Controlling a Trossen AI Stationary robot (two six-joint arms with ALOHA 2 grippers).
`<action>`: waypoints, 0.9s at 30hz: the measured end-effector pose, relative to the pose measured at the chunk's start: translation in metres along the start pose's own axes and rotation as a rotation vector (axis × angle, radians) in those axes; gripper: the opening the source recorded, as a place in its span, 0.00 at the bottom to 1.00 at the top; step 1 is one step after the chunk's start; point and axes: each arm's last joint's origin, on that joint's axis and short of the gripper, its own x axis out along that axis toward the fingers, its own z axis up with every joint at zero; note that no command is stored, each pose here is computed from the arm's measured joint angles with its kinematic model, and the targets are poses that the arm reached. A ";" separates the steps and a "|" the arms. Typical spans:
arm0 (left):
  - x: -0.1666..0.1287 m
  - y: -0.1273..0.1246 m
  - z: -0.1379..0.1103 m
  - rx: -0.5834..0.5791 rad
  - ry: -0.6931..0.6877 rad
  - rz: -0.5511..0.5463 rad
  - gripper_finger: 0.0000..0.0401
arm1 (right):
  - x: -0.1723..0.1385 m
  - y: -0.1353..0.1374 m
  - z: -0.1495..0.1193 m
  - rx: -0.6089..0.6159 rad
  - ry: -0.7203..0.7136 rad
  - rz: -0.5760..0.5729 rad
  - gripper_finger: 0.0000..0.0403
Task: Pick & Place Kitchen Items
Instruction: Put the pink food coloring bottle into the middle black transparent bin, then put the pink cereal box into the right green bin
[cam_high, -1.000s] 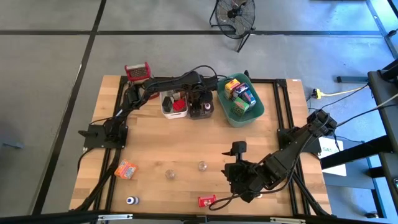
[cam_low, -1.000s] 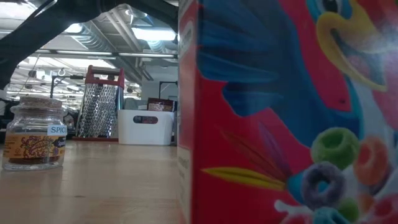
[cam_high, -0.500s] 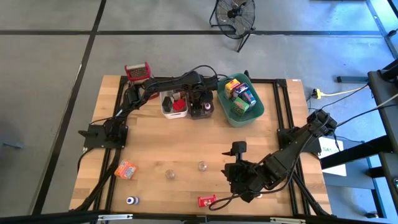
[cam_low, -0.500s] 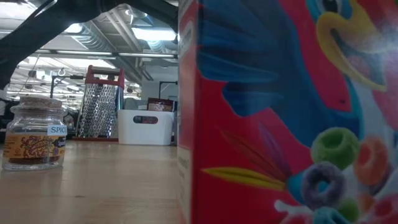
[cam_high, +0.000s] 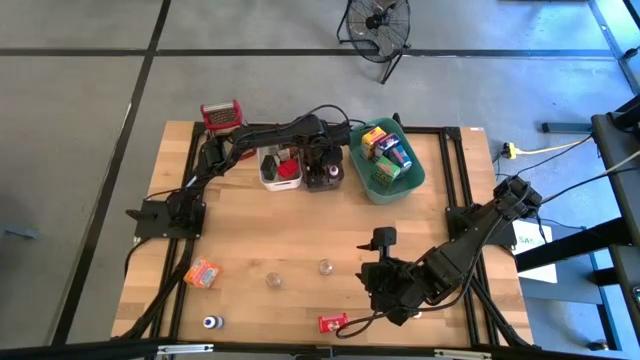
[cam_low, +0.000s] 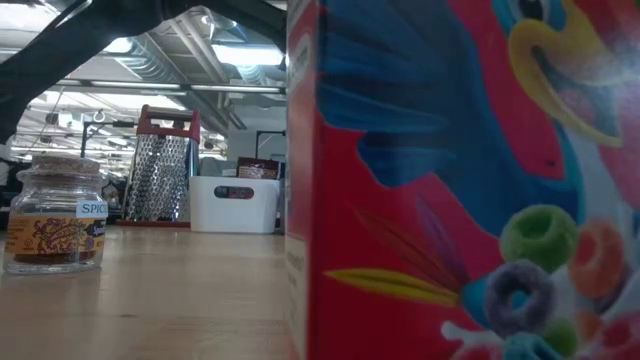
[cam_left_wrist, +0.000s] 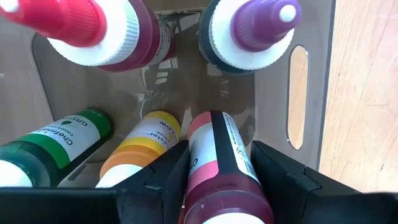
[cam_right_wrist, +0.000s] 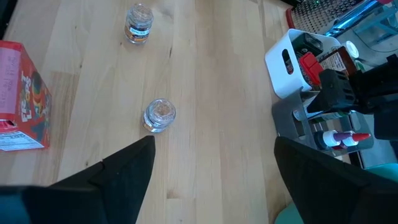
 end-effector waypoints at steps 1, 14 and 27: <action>0.000 0.000 0.000 0.003 0.001 0.000 0.41 | 0.000 0.000 0.000 0.000 0.000 0.000 0.83; 0.000 0.000 -0.001 0.003 0.007 -0.001 0.43 | 0.000 0.000 0.000 0.000 0.007 0.014 0.83; 0.000 0.000 -0.001 -0.003 0.008 0.003 0.54 | 0.000 0.000 -0.002 0.005 0.020 0.008 0.83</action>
